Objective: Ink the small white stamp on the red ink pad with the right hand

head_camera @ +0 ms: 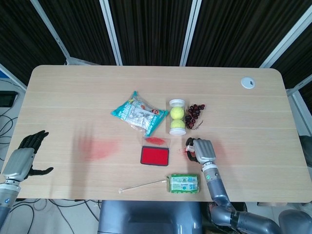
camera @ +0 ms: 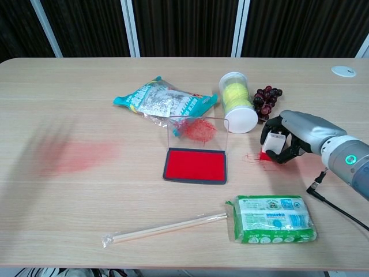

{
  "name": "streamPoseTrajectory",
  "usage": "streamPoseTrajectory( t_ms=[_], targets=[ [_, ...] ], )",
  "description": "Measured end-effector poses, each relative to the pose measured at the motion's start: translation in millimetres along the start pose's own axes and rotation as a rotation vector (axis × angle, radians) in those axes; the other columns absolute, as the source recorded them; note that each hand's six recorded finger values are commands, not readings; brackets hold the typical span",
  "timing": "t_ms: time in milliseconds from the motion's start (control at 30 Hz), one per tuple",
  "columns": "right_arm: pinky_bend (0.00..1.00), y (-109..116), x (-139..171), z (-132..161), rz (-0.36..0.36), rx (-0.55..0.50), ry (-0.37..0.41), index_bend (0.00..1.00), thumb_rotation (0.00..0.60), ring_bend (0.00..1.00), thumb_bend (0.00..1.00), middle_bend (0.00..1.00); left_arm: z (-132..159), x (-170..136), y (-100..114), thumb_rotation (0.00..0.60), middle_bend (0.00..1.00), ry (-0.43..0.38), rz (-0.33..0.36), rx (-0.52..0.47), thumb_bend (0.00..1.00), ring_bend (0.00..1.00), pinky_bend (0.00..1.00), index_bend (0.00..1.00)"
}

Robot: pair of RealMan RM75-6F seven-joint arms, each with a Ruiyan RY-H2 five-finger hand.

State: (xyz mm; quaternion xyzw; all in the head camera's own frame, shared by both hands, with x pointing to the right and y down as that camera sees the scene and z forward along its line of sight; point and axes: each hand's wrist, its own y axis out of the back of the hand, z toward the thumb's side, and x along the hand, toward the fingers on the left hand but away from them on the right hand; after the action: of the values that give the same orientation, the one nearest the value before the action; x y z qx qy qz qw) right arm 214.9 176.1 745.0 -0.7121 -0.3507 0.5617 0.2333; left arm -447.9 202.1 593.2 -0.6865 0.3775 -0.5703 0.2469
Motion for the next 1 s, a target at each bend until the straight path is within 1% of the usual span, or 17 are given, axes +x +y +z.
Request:
streamPoseTrajectory(
  t_ms=[167,300,367,467,533,633,733,833,1000],
  targets=[
    [0.48,0,0,0,-0.001,-0.001,0.001,0.39,0.600,0.42,0.47,0.45,0,0,0,0.600,0.00,0.000,0.000,0.000,0.04,0.00,0.00,0.00],
    [0.46,1,0,0,0.001,0.003,0.001,0.36,0.600,0.40,0.43,0.42,0,0,0,0.600,0.00,0.001,0.000,0.000,0.04,0.00,0.00,0.00],
    [0.44,0,1,0,0.004,0.005,0.001,0.33,0.600,0.38,0.39,0.39,0,0,0,0.600,0.00,0.001,0.001,-0.001,0.04,0.00,0.00,0.00],
    [0.39,0,1,0,0.010,0.009,0.001,0.27,0.600,0.31,0.32,0.30,0,0,0,0.600,0.00,0.000,0.001,-0.001,0.04,0.00,0.00,0.00],
    [0.33,0,1,0,0.014,0.012,0.001,0.21,0.600,0.22,0.25,0.22,0,0,0,0.600,0.00,0.001,0.002,-0.001,0.04,0.00,0.00,0.00],
    [0.27,2,3,2,0.013,0.019,0.006,0.14,0.600,0.14,0.19,0.13,0,0,0,0.600,0.00,0.001,0.002,-0.002,0.04,0.00,0.00,0.00],
    [0.24,8,5,4,0.000,0.029,0.016,0.11,0.600,0.10,0.16,0.08,0,0,0,0.600,0.00,0.001,0.003,-0.003,0.04,0.00,0.00,0.00],
    [0.22,20,8,4,-0.024,0.050,0.030,0.09,0.600,0.06,0.15,0.05,0,0,0,0.600,0.00,0.000,0.003,-0.001,0.04,0.00,0.00,0.00],
    [0.20,46,18,-5,-0.078,0.109,0.043,0.03,0.600,0.01,0.12,0.00,0,0,0,0.600,0.00,-0.001,0.003,0.002,0.04,0.00,0.00,0.00]
  ],
)
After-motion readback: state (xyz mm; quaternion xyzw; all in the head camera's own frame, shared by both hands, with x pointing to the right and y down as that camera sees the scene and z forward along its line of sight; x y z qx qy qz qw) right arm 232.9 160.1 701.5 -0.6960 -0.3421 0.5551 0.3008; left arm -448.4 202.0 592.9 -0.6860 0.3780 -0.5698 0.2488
